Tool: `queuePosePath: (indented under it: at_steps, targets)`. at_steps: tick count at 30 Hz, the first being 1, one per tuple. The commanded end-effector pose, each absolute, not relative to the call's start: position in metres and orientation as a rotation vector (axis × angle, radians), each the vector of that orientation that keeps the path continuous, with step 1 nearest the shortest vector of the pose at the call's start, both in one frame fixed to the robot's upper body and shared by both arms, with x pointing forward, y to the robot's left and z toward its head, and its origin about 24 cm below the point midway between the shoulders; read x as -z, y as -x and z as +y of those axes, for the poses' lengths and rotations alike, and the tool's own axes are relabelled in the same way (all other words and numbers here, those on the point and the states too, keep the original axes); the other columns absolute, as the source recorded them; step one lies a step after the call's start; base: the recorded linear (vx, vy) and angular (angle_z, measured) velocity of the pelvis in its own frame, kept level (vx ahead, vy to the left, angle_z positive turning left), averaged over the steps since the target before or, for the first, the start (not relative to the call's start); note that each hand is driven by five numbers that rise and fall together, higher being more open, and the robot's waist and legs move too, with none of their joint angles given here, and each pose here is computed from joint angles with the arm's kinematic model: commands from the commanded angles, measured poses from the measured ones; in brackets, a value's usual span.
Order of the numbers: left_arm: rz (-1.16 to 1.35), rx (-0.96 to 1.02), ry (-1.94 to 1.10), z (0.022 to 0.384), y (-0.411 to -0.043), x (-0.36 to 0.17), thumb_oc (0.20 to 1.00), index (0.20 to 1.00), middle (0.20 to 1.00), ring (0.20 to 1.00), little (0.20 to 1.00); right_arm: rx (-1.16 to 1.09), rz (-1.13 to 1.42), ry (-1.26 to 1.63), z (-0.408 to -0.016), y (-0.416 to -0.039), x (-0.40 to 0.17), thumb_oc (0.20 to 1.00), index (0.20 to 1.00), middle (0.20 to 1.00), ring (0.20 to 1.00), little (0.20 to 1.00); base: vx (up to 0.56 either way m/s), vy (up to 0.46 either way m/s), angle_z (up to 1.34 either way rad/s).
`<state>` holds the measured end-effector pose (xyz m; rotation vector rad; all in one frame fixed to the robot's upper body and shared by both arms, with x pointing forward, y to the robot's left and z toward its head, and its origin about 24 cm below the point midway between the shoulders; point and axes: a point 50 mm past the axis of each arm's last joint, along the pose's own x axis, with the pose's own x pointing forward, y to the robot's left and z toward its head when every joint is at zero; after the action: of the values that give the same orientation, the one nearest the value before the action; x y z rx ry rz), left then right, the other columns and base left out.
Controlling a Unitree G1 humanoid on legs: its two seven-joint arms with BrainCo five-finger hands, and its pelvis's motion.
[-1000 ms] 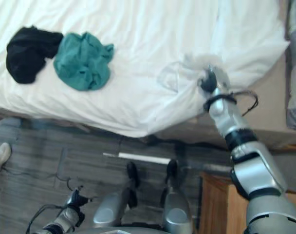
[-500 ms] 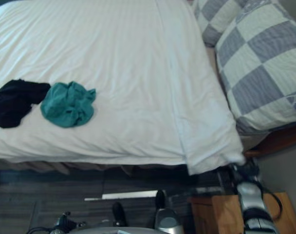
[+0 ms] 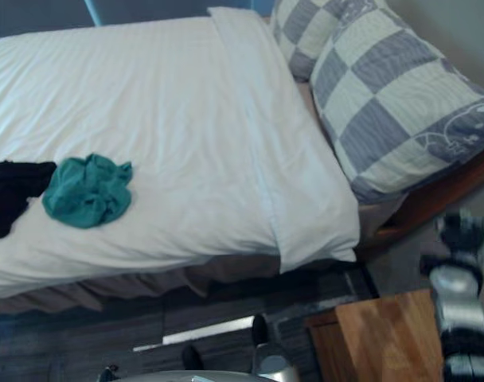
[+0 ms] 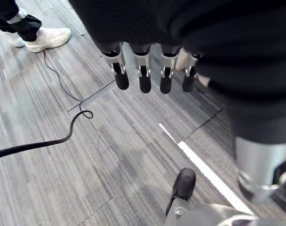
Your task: Tidy up the quilt and then pick up the clothes from the bed and put them into the laundry hamper.
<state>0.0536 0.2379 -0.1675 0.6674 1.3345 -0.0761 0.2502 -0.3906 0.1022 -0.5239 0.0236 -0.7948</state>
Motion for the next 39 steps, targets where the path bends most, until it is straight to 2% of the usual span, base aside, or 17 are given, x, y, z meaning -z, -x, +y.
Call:
queuePosePath:
  at_steps: [1, 3, 8, 13, 16, 18, 22, 23, 25, 26, 27, 28, 29, 30, 32, 35, 39]
  targets:
    - [1.196, -0.006, -0.747, 0.255, -0.103, 0.153, 1.000, 1.000, 1.000, 1.000, 1.000, 0.747, -0.370, 0.533, -0.355, -0.297, -0.189, 0.200, 0.200, 0.200, 0.200, 0.200, -0.25, -0.090, 0.13]
    - [1.111, -0.011, -0.769, 0.253, -0.124, 0.147, 1.000, 1.000, 1.000, 1.000, 1.000, 0.718, -0.561, 0.501, -0.330, -0.315, -0.240, 0.200, 0.200, 0.200, 0.200, 0.200, -0.16, -0.091, 0.32]
    - [1.022, 0.004, -0.772, 0.246, -0.144, 0.141, 1.000, 1.000, 1.000, 1.000, 1.000, 0.666, -0.597, 0.485, -0.300, -0.347, -0.266, 0.200, 0.200, 0.200, 0.200, 0.200, -0.10, -0.011, 0.17]
    - [1.000, 0.000, -0.805, 0.245, -0.153, 0.138, 1.000, 1.000, 1.000, 1.000, 1.000, 0.668, -0.376, 0.639, -0.298, -0.367, -0.222, 0.200, 0.200, 0.200, 0.200, 0.200, -0.10, 0.015, 0.09]
    - [0.975, 0.007, -0.807, 0.240, -0.159, 0.137, 1.000, 1.000, 1.000, 1.000, 1.000, 0.690, -0.116, 0.630, -0.317, -0.361, -0.158, 0.200, 0.200, 0.200, 0.200, 0.200, -0.08, 0.070, 0.06]
    - [0.987, -0.007, -0.814, 0.243, -0.160, 0.136, 1.000, 1.000, 1.000, 1.000, 1.000, 0.701, 0.099, 0.567, -0.328, -0.336, -0.092, 0.200, 0.200, 0.200, 0.200, 0.200, -0.08, 0.105, 0.05]
    - [1.021, -0.041, -0.809, 0.248, -0.155, 0.137, 1.000, 1.000, 1.000, 1.000, 1.000, 0.684, 0.287, 0.534, -0.329, -0.296, -0.027, 0.200, 0.200, 0.200, 0.200, 0.200, 0.01, 0.124, 0.02]
    - [1.044, -0.065, -0.796, 0.251, -0.150, 0.139, 1.000, 1.000, 1.000, 1.000, 1.000, 0.686, 0.434, 0.501, -0.331, -0.259, 0.015, 0.200, 0.200, 0.200, 0.200, 0.200, 0.07, 0.069, 0.01]
    - [1.051, -0.070, -0.793, 0.252, -0.148, 0.139, 1.000, 1.000, 1.000, 1.000, 1.000, 0.686, 0.517, 0.475, -0.330, -0.238, 0.036, 0.200, 0.200, 0.200, 0.200, 0.200, 0.11, 0.133, -0.02]
    - [1.066, -0.071, -0.794, 0.255, -0.143, 0.140, 1.000, 1.000, 1.000, 1.000, 1.000, 0.666, 0.684, 0.455, -0.323, -0.195, 0.073, 0.200, 0.200, 0.200, 0.200, 0.200, 0.13, 0.146, -0.09]
    - [1.066, -0.071, -0.794, 0.255, -0.143, 0.140, 1.000, 1.000, 1.000, 1.000, 1.000, 0.666, 0.684, 0.455, -0.323, -0.195, 0.073, 0.200, 0.200, 0.200, 0.200, 0.200, 0.14, 0.144, -0.05]
    - [1.068, -0.063, -0.798, 0.255, -0.142, 0.140, 1.000, 1.000, 1.000, 1.000, 1.000, 0.639, 0.783, 0.448, -0.317, -0.172, 0.092, 0.209, 0.209, 0.209, 0.209, 0.209, 0.09, 0.122, 0.01]
    - [1.067, -0.067, -0.804, 0.259, -0.144, 0.139, 1.000, 1.000, 1.000, 1.000, 1.000, 0.573, 0.902, 0.426, -0.300, -0.147, 0.114, 1.000, 1.000, 1.000, 1.000, 1.000, 0.09, 0.123, 0.04]
    - [1.067, -0.067, -0.804, 0.259, -0.144, 0.139, 1.000, 1.000, 1.000, 1.000, 1.000, 0.573, 0.902, 0.426, -0.300, -0.147, 0.114, 1.000, 1.000, 1.000, 1.000, 1.000, 0.05, 0.099, -0.02]
    - [1.069, -0.047, -0.821, 0.264, -0.144, 0.137, 1.000, 1.000, 1.000, 1.000, 1.000, 0.436, 1.092, 0.435, -0.278, -0.107, 0.141, 1.000, 1.000, 1.000, 1.000, 1.000, -0.01, 0.114, -0.11]
    - [1.102, -0.019, -0.833, 0.267, -0.136, 0.139, 1.000, 1.000, 1.000, 1.000, 1.000, 0.300, 1.204, 0.471, -0.261, -0.084, 0.154, 1.000, 1.000, 1.000, 1.000, 1.000, -0.04, 0.060, -0.19]
    - [1.119, -0.008, -0.818, 0.264, -0.129, 0.142, 1.000, 1.000, 1.000, 1.000, 1.000, 0.246, 1.185, 0.474, -0.255, -0.091, 0.155, 1.000, 1.000, 1.000, 1.000, 1.000, -0.02, -0.050, -0.15]
